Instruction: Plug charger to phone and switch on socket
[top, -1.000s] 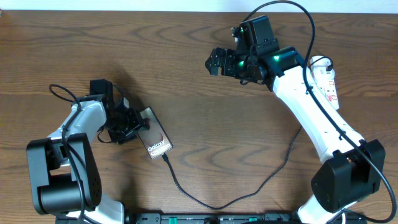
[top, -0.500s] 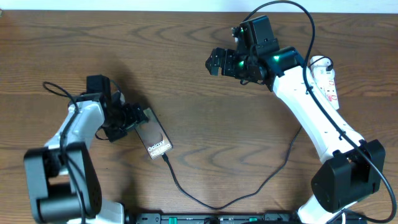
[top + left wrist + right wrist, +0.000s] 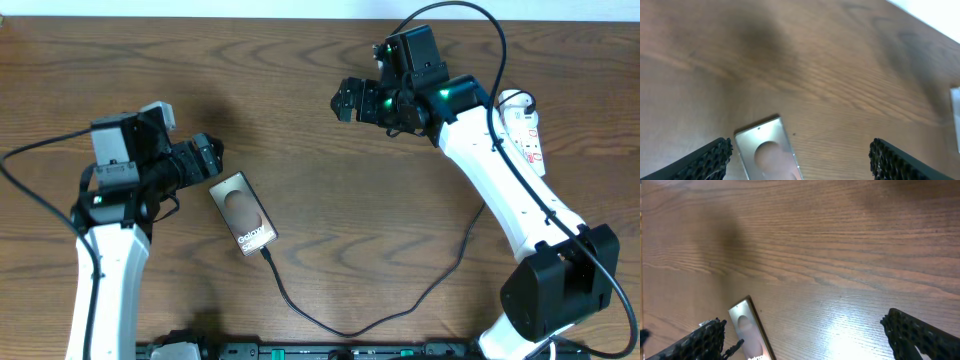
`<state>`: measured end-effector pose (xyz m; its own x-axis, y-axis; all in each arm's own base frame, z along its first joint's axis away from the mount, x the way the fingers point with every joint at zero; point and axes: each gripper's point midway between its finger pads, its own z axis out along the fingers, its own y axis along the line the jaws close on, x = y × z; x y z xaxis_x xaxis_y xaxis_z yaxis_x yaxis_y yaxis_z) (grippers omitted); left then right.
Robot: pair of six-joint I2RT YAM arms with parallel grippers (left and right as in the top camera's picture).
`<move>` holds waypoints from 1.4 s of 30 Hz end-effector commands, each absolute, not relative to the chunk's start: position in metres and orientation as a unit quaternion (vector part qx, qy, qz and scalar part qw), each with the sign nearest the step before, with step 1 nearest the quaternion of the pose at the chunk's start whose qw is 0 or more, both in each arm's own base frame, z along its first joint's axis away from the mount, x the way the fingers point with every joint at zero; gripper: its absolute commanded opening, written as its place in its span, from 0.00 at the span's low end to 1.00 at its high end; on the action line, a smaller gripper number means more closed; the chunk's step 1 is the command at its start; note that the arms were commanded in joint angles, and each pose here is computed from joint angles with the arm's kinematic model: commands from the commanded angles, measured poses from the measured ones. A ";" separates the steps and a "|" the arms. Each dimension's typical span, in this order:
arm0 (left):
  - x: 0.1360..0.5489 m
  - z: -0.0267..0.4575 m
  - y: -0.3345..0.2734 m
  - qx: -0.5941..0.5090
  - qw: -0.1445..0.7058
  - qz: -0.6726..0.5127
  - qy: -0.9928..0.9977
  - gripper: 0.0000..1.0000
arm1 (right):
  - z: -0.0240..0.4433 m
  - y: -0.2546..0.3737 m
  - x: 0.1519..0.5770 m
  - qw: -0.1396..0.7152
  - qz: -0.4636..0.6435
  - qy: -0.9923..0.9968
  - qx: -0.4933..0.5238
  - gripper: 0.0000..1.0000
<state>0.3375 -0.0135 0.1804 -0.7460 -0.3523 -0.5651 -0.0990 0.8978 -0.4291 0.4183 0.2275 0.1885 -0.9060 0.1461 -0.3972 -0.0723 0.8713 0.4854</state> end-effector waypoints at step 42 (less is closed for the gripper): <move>0.333 0.212 -0.024 -0.047 0.382 -0.197 0.902 0.90 | 0.328 -0.132 0.414 0.387 0.245 0.879 0.134 0.99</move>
<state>0.3317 -0.0233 0.2027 -0.7187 -0.2551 -0.6468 0.0357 0.9155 -0.4007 0.4068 -0.1211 0.3440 -0.6349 0.4749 -0.6094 0.1430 0.8474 0.5114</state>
